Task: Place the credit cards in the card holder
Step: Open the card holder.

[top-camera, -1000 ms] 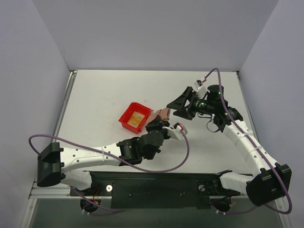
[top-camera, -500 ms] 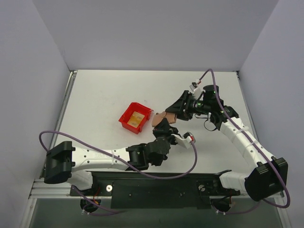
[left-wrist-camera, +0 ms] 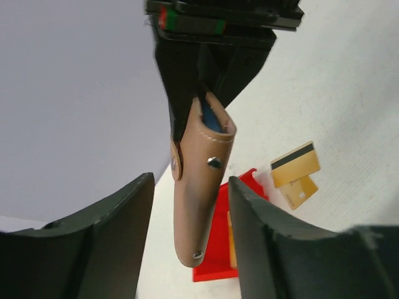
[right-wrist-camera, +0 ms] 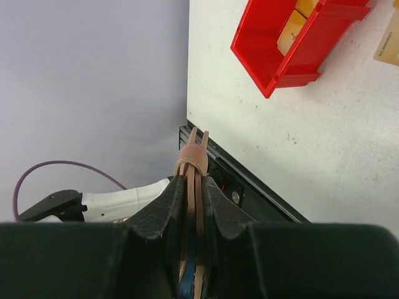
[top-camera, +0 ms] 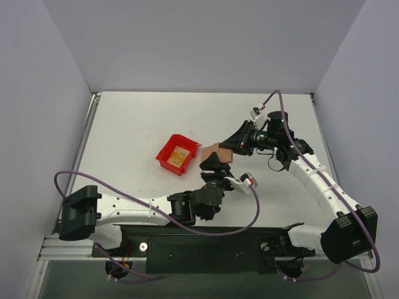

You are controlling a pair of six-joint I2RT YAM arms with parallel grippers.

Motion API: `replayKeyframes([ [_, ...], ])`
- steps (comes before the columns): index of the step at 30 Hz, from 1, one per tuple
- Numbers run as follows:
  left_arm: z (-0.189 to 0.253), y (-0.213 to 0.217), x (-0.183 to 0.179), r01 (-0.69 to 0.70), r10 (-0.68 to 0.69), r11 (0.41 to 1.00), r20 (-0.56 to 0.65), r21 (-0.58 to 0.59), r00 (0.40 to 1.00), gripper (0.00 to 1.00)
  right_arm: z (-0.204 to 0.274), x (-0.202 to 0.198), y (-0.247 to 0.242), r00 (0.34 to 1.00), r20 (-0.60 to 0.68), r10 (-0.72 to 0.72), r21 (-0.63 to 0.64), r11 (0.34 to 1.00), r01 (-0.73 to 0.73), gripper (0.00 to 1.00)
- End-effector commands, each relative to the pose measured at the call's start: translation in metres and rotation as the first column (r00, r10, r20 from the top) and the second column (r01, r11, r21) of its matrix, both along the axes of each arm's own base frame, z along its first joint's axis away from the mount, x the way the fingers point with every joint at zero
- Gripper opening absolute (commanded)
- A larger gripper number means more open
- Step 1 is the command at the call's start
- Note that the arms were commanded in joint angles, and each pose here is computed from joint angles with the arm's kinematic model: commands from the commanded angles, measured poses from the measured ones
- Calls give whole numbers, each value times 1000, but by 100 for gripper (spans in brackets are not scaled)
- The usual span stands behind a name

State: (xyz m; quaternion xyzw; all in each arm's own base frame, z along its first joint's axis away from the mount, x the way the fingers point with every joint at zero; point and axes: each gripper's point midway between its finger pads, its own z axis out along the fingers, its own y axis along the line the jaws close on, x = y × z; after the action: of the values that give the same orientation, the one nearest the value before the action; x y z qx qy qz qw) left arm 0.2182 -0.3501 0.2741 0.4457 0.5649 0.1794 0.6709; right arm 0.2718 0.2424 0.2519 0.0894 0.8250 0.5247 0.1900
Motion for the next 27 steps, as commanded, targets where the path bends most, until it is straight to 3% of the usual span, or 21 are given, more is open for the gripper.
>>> replayKeyframes([
  [1, 49, 9, -9, 32, -57, 945, -69, -325, 996, 78, 15, 8, -12, 996, 73, -59, 14, 998, 58, 0],
  [2, 68, 14, -9, 45, -101, 890, -100, -454, 990, 80, 16, 10, -17, 994, 80, -73, 14, 997, 72, 0],
  [3, 67, 17, -9, 62, -135, 887, -129, -458, 982, 87, 14, 14, -23, 992, 78, -95, 13, 996, 94, 0],
  [4, 85, 24, -7, 86, -212, 811, -154, -579, 965, 88, 16, 15, -27, 991, 84, -107, 14, 994, 106, 0],
  [5, 86, 29, -6, 89, -240, 792, -174, -604, 955, 88, 14, 18, -33, 988, 83, -129, 12, 992, 128, 0],
  [6, 98, 42, -2, 92, -297, 711, -179, -697, 938, 89, 15, 18, -36, 986, 90, -138, 11, 990, 138, 0],
  [8, 107, 62, 2, 78, -344, 612, -177, -787, 922, 90, 16, 21, -43, 981, 101, -165, 10, 986, 165, 0],
  [12, 114, 87, 7, 27, -393, 480, -187, -877, 900, 90, 25, 24, -50, 966, 172, -192, 34, 981, 189, 0],
  [15, 114, 89, 10, 2, -438, 430, -207, -903, 875, 90, 42, 26, -51, 941, 257, -220, 111, 974, 198, 0],
  [18, 118, 87, 15, -40, -504, 338, -217, -940, 836, 90, 64, 25, -54, 902, 343, -263, 183, 960, 210, 0],
  [27, 134, 73, 19, -140, -758, 5, -95, -990, 645, 90, 122, 28, -66, 771, 474, -426, 408, 882, 236, 0],
])
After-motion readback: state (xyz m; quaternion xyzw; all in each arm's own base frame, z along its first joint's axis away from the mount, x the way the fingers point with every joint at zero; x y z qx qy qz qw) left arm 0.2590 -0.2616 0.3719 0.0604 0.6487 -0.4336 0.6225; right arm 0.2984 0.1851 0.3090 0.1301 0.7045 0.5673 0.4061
